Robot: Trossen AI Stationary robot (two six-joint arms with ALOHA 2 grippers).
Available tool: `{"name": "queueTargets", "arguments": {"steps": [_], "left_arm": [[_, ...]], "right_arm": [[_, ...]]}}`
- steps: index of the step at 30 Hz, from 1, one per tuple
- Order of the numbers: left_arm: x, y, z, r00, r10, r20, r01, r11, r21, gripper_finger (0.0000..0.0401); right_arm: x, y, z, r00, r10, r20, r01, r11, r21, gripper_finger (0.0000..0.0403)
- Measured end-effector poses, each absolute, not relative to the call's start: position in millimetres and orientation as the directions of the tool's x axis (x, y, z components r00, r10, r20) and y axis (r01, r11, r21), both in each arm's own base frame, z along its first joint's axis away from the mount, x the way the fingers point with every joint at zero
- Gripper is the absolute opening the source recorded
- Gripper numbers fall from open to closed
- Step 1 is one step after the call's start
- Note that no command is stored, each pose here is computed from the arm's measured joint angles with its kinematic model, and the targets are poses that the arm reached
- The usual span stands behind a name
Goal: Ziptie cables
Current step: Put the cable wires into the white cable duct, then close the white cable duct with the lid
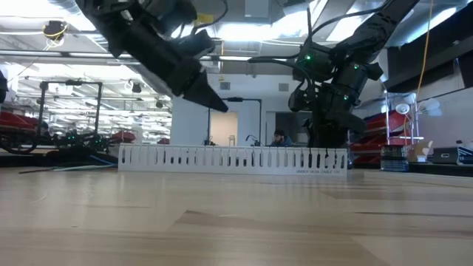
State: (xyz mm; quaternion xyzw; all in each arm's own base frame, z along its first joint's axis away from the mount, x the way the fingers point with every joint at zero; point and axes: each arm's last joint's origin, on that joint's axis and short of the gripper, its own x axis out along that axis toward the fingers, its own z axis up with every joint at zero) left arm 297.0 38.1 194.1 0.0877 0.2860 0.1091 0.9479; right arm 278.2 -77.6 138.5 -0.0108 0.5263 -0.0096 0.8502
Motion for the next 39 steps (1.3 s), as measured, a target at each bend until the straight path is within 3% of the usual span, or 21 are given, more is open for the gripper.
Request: {"name": "queueTargets", "arguments": {"steps": [11,25,39], "left_arm": [[291.6,37.7,184.6,0.792,0.256,-0.554,-0.158,0.963,0.219,0.0151],[291.1,37.7,184.1,0.788,0.256,-0.560,-0.166,0.964,0.207,0.0150],[291.2,37.7,184.2,0.788,0.256,-0.559,-0.171,0.965,0.201,0.0150]], "right_arm": [[286.9,-80.1,157.0,0.414,-0.019,-0.910,0.002,1.000,-0.020,0.0219],[292.7,-82.9,185.4,0.320,-0.030,-0.947,0.014,1.000,-0.026,0.0222],[278.8,-76.9,222.1,0.128,0.000,-0.992,0.112,0.994,0.014,0.0222]]}}
